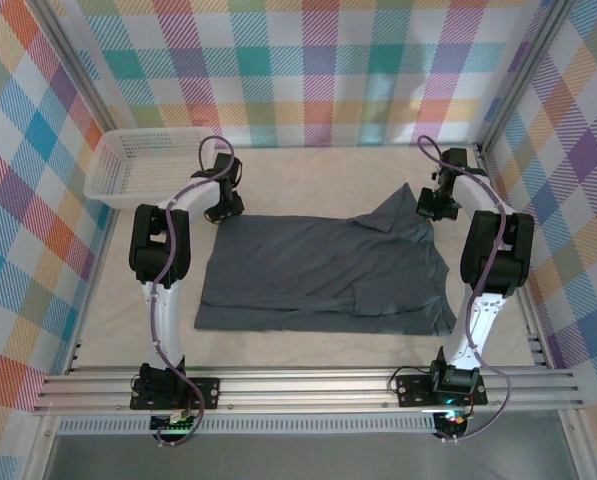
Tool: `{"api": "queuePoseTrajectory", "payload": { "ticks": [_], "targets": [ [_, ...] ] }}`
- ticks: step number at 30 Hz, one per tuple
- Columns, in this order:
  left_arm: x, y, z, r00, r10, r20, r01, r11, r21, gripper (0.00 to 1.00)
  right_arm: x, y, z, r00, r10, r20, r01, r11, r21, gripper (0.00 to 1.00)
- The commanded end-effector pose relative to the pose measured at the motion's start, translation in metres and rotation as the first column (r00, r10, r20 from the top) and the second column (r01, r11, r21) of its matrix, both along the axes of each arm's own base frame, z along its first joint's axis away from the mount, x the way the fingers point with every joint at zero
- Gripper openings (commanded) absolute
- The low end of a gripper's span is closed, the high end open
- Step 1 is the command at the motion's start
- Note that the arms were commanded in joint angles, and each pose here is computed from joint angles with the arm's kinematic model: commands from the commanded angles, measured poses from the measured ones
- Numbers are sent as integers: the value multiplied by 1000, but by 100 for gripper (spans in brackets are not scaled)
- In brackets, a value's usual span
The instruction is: Fold the inside-out t-shirt
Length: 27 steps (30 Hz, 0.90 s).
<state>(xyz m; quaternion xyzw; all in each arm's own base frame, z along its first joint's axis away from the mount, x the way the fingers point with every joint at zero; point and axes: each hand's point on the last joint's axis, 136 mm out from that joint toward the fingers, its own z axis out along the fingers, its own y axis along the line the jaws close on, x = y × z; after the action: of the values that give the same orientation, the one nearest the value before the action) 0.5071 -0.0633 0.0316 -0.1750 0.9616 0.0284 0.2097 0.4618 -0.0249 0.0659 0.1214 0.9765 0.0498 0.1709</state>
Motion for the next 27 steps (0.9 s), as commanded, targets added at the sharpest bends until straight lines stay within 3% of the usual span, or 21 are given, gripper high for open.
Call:
{"api": "queuePoseTrajectory", "payload": {
  "ticks": [1, 3, 7, 11, 22, 27],
  "targets": [
    [-13, 5, -17, 998, 6, -60, -7, 1000, -11, 20, -1, 3, -1, 1000, -3, -13, 4, 1000, 15, 0],
    [-12, 6, -9, 999, 6, -43, -7, 1000, -10, 1, -1, 0, -2, 1000, -20, -11, 20, 1000, 6, 0],
    [-10, 11, 24, 1000, 17, 14, -17, 1000, -7, 0, -3, -3, -4, 999, -42, -12, 42, 999, 9, 0],
    [-19, 17, 48, 998, 36, 44, -35, 999, -12, 0, -15, -4, -16, 992, -112, -54, 117, 985, 123, 0],
    [-44, 33, 38, 997, 79, -11, -80, 996, -47, 0, -10, 4, -5, 978, -201, -51, 204, 890, 409, 0],
    [-50, 30, 53, 996, 85, 35, -82, 993, -87, 0, -12, 14, 16, 974, -226, -23, 206, 836, 508, 0]
  ]
}}
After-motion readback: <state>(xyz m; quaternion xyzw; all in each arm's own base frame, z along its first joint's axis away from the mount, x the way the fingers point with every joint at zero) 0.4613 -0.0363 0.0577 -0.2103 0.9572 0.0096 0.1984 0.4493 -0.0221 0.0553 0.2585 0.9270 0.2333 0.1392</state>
